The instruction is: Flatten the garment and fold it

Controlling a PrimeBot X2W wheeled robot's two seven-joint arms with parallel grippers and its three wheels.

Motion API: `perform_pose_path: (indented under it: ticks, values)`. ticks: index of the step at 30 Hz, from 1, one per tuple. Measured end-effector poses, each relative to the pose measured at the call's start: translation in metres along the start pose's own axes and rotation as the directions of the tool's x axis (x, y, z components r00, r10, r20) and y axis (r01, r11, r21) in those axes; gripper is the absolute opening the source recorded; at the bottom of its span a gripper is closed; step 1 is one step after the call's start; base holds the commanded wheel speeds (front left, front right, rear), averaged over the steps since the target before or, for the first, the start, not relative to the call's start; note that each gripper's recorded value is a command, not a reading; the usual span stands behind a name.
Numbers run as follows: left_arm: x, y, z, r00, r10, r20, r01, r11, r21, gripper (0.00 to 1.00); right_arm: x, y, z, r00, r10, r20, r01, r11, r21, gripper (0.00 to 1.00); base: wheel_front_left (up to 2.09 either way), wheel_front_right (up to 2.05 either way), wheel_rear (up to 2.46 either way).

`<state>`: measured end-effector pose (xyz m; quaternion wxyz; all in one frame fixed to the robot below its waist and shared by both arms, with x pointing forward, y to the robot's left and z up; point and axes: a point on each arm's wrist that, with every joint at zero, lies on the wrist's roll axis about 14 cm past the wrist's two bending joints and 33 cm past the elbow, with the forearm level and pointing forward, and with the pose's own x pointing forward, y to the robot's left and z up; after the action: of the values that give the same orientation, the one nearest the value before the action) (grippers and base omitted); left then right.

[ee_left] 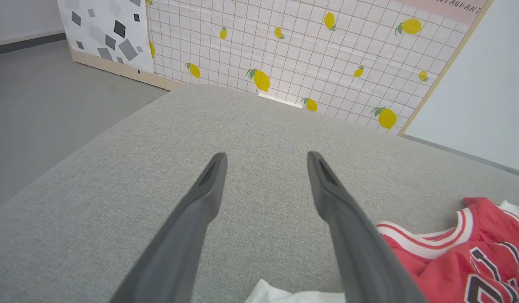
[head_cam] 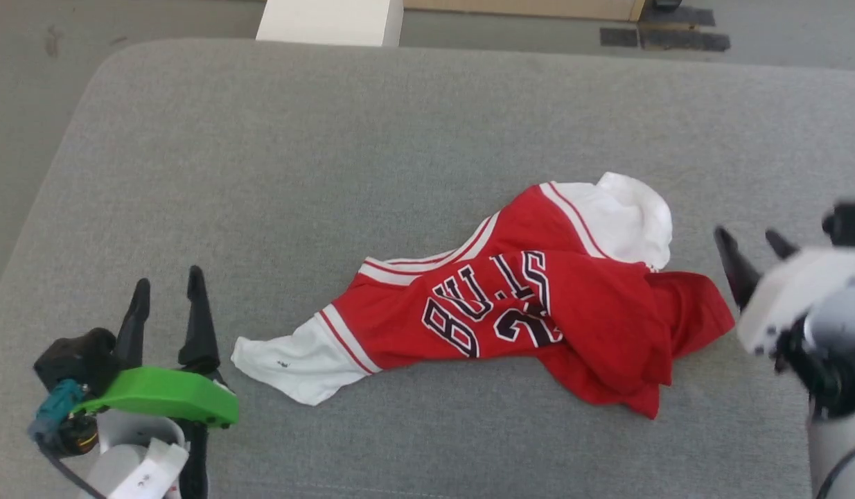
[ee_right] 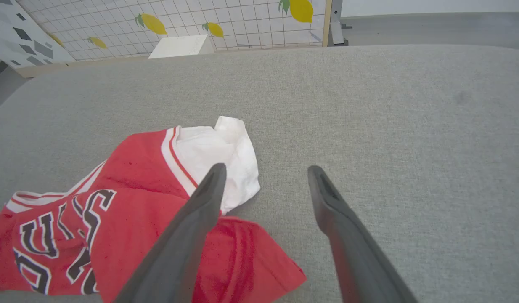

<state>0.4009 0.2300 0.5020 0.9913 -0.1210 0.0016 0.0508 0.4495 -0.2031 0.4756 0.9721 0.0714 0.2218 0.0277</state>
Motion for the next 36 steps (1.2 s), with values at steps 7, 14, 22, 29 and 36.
perform_pose_path:
  ticks: [7, 14, 22, 29, 36]
  values:
    - [0.016, -0.007, -0.009, 1.0, -0.012, -0.004, 0.012, 1.0, 0.014, 1.0, 0.05, 0.019, 0.011, 0.977, 0.019, -0.212, -0.065, 0.975, -0.212, 1.0, 0.0, 0.0, 0.0]
    - [0.033, -0.007, -0.024, 0.999, -0.012, -0.034, 0.013, 1.0, 0.017, 1.0, 0.09, 0.03, -0.021, 0.901, -0.035, -0.433, -0.138, 0.922, -0.363, 1.0, 0.0, 0.0, 0.0]
    - [0.034, 0.004, -0.041, 0.997, 0.02, -0.078, -0.018, 0.999, 0.028, 1.0, 0.1, 0.034, -0.081, 0.762, -0.1, -0.639, -0.242, 0.872, -0.425, 1.0, 0.0, 0.0, 0.0]
    - [0.036, 0.001, -0.042, 0.997, 0.009, -0.081, -0.007, 1.0, 0.028, 1.0, 0.1, 0.036, -0.073, 0.777, -0.043, -0.627, -0.239, 0.903, -0.357, 0.0, 0.0, 0.0, 0.0]
    - [0.038, -0.013, -0.029, 0.998, -0.039, -0.049, 0.04, 0.999, 0.026, 1.0, 0.093, 0.008, -0.014, 0.909, -0.013, -0.417, -0.087, 0.972, -0.22, 0.0, 0.0, 0.0, 0.0]
